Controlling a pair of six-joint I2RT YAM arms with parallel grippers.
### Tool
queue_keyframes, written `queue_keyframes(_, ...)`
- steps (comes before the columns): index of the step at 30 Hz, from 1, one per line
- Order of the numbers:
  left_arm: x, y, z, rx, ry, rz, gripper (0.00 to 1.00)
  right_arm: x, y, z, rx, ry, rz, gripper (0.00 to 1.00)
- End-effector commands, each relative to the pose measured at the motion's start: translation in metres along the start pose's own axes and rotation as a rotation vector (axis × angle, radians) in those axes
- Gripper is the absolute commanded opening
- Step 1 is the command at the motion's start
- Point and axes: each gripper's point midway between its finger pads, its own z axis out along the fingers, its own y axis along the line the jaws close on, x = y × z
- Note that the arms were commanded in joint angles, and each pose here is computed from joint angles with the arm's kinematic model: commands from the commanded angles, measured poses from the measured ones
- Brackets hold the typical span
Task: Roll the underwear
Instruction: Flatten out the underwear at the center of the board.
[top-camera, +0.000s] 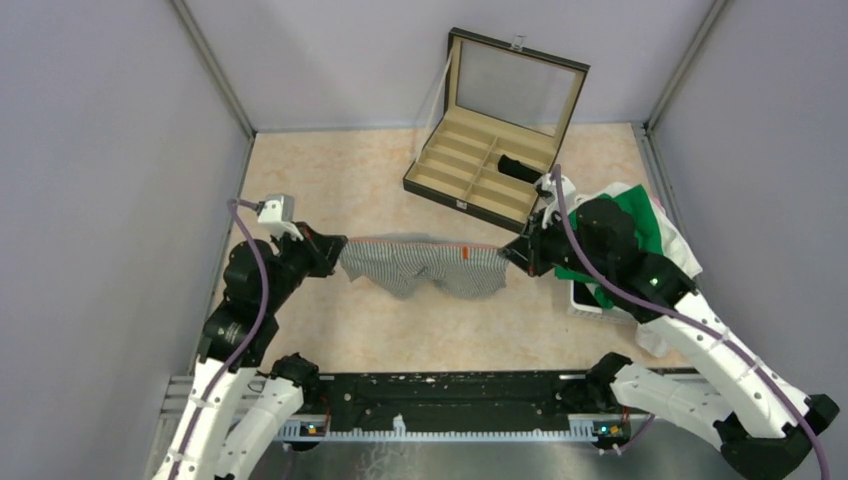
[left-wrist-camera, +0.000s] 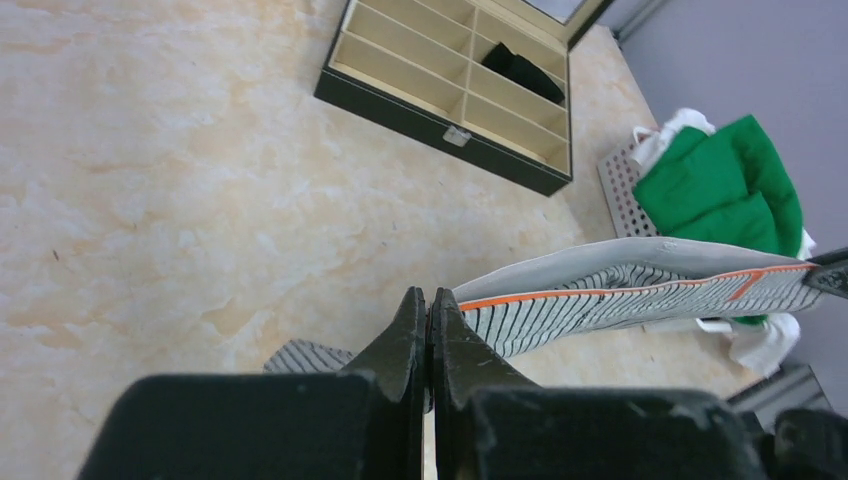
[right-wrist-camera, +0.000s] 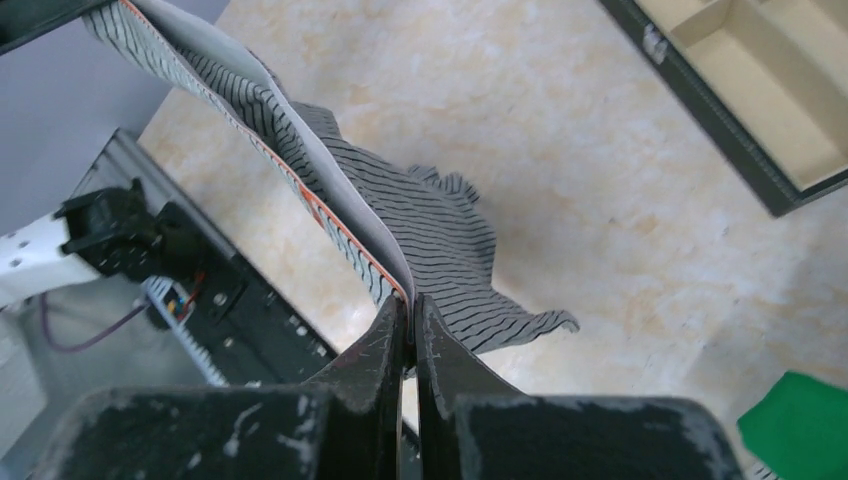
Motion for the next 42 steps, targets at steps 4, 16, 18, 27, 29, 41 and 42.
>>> queue_keyframes(4, -0.016, -0.031, -0.061, 0.088, 0.029, 0.064, 0.00, 0.016, 0.044, -0.073, -0.166, 0.100, 0.120, 0.00)
queue_keyframes(16, 0.058, -0.015, 0.016, 0.179, 0.096, -0.216, 0.00, 0.067, -0.025, 0.013, 0.101, 0.144, 0.170, 0.00)
queue_keyframes(18, 0.081, 0.016, 0.048, 0.087, 0.092, -0.203, 0.00, 0.072, -0.054, 0.043, 0.202, 0.133, 0.155, 0.00)
queue_keyframes(27, 0.114, 0.088, 0.146, -0.151, 0.101, -0.104, 0.00, 0.065, -0.138, 0.115, 0.362, 0.073, 0.109, 0.00)
queue_keyframes(29, 0.117, 0.095, 0.157, -0.173, 0.097, -0.091, 0.00, 0.070, -0.147, 0.125, 0.371, 0.097, 0.108, 0.00)
queue_keyframes(41, 0.115, 0.113, 0.204, -0.227, 0.080, -0.062, 0.12, 0.078, -0.181, 0.156, 0.414, 0.140, 0.108, 0.17)
queue_keyframes(42, 0.111, 0.112, 0.207, -0.227, 0.077, -0.058, 0.21, 0.075, -0.182, 0.155, 0.422, 0.137, 0.102, 0.21)
